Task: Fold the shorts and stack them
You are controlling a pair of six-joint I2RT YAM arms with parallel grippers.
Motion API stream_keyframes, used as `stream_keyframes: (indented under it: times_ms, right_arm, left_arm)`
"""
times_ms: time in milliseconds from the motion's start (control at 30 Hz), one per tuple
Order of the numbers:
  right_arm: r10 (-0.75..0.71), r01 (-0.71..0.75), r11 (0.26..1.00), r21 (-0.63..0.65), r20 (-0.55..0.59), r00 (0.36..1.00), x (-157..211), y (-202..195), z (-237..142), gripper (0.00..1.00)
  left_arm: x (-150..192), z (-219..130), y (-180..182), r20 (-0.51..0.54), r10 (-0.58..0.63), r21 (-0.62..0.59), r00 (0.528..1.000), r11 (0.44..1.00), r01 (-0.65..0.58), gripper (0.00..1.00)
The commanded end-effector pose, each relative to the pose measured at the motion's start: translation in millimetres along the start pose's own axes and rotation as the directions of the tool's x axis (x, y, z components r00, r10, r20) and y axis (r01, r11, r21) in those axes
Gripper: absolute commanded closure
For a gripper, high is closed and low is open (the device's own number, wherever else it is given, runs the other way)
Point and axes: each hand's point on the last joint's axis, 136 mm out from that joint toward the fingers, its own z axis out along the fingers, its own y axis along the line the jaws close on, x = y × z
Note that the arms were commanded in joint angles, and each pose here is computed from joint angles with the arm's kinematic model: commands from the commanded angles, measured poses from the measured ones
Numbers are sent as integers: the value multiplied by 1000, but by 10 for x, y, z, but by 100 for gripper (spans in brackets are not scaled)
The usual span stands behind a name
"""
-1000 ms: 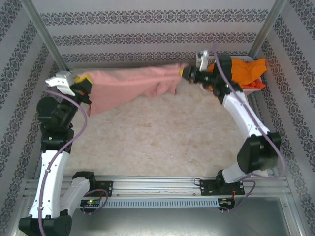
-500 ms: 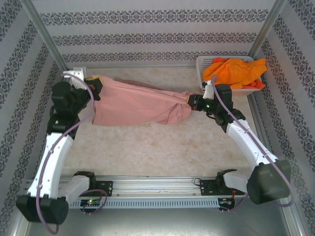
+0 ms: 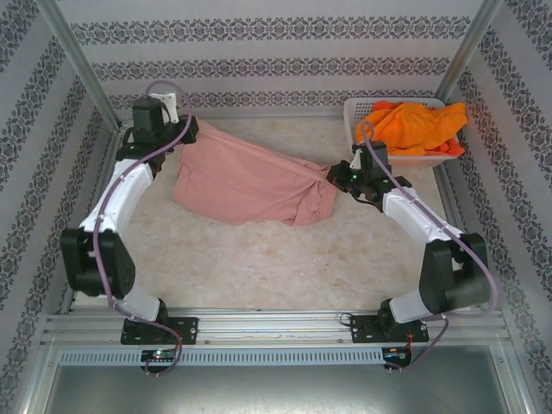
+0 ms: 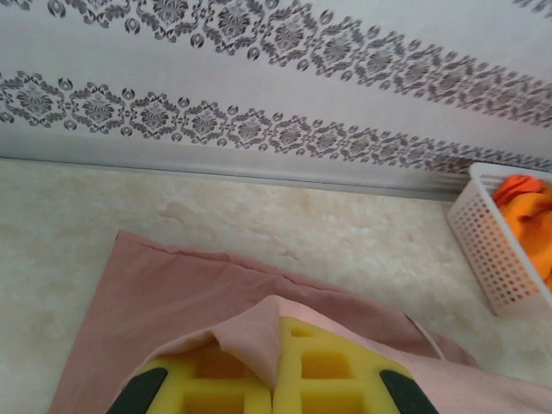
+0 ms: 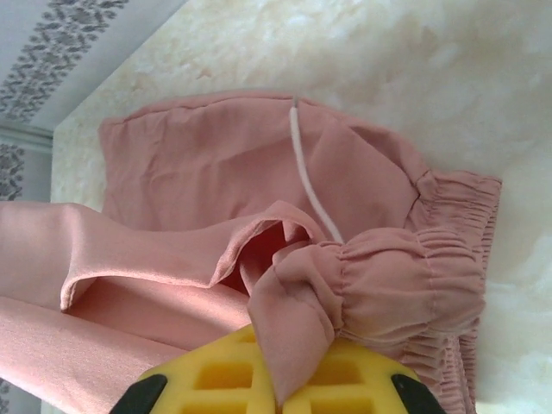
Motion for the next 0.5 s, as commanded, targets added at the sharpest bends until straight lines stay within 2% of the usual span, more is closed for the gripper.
stream_keyframes:
  times_ms: [0, 67, 100, 167, 233, 300, 367, 433, 467]
  right_arm:
    - [67, -70, 995, 76, 34, 997, -171, -104, 115, 88]
    - [84, -88, 992, 88, 45, 995, -263, -113, 204, 72]
    - [94, -98, 991, 90, 51, 994, -326, -114, 240, 66]
    - [118, -123, 988, 90, 62, 991, -446, -99, 271, 52]
    - [148, -153, 987, 55, 82, 986, -582, -19, 223, 34]
    - [152, -157, 987, 37, 113, 982, -663, 43, 115, 25]
    - [140, -147, 989, 32, 163, 977, -709, 81, -55, 20]
    - [133, -139, 990, 21, 186, 974, -643, 104, -164, 17]
    - [125, -129, 992, 9, 181, 976, -579, 144, -182, 16]
  left_arm:
    - [-179, 220, 171, 24, -26, -67, 999, 997, 27, 97]
    - [-155, 430, 265, -5, -48, -78, 999, 996, 48, 95]
    - [-144, 554, 308, -24, -62, -75, 998, 995, 61, 90]
    - [-206, 693, 372, -37, -99, -63, 994, 993, 97, 65]
    - [-367, 772, 418, -39, -159, -18, 987, 987, 158, 35]
    - [-569, 670, 351, -35, -174, 19, 984, 984, 175, 27]
    - [-667, 506, 241, -21, -147, 35, 989, 988, 148, 20]
    - [-680, 273, 117, 13, -143, 67, 990, 988, 141, 3]
    - [-652, 157, 77, 32, -154, 79, 988, 985, 151, 0]
